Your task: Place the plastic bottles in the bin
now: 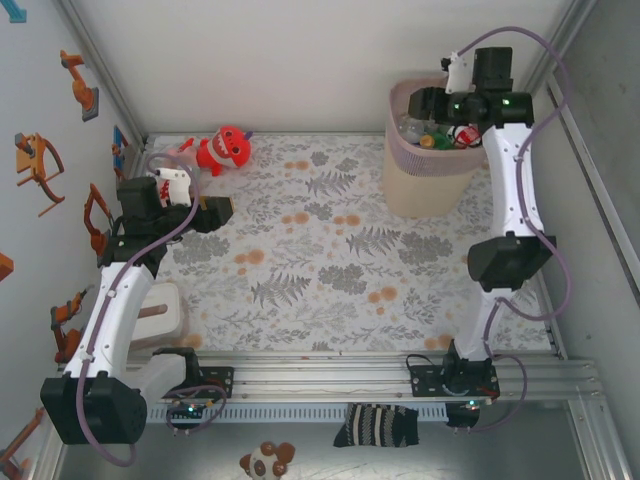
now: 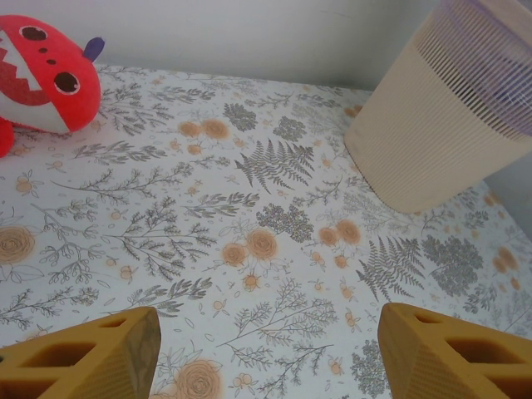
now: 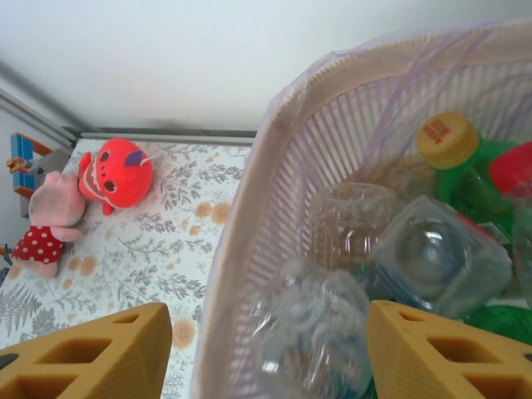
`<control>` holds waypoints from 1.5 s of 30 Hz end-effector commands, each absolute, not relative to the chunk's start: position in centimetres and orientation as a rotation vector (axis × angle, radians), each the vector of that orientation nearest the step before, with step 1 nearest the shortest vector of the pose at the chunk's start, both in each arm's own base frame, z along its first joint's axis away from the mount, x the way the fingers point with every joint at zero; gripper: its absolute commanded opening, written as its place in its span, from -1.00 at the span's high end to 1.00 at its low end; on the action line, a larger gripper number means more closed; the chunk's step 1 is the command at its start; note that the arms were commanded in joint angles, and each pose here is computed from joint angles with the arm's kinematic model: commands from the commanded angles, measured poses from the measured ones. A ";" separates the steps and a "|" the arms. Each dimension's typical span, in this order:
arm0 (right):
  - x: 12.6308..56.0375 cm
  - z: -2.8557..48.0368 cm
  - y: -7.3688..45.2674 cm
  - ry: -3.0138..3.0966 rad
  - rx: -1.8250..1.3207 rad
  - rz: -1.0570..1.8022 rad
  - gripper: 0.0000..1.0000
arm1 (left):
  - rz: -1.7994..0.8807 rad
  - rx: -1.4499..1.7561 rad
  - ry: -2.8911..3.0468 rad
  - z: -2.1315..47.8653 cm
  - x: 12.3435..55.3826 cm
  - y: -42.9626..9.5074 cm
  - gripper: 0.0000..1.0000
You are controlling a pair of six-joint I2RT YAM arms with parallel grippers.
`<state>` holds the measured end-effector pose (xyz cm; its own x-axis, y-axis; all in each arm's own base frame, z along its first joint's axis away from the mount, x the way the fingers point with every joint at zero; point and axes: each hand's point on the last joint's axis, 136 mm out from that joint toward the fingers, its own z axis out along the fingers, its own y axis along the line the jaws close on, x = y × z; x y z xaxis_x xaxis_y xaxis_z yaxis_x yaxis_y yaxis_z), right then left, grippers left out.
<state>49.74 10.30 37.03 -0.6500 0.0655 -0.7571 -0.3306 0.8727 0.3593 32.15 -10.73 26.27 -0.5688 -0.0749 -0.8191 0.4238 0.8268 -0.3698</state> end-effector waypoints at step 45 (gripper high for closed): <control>42.5 37.6 9.7 2.138 -0.160 0.483 0.47 | -0.546 -0.035 2.150 23.2 32.1 -7.9 -0.61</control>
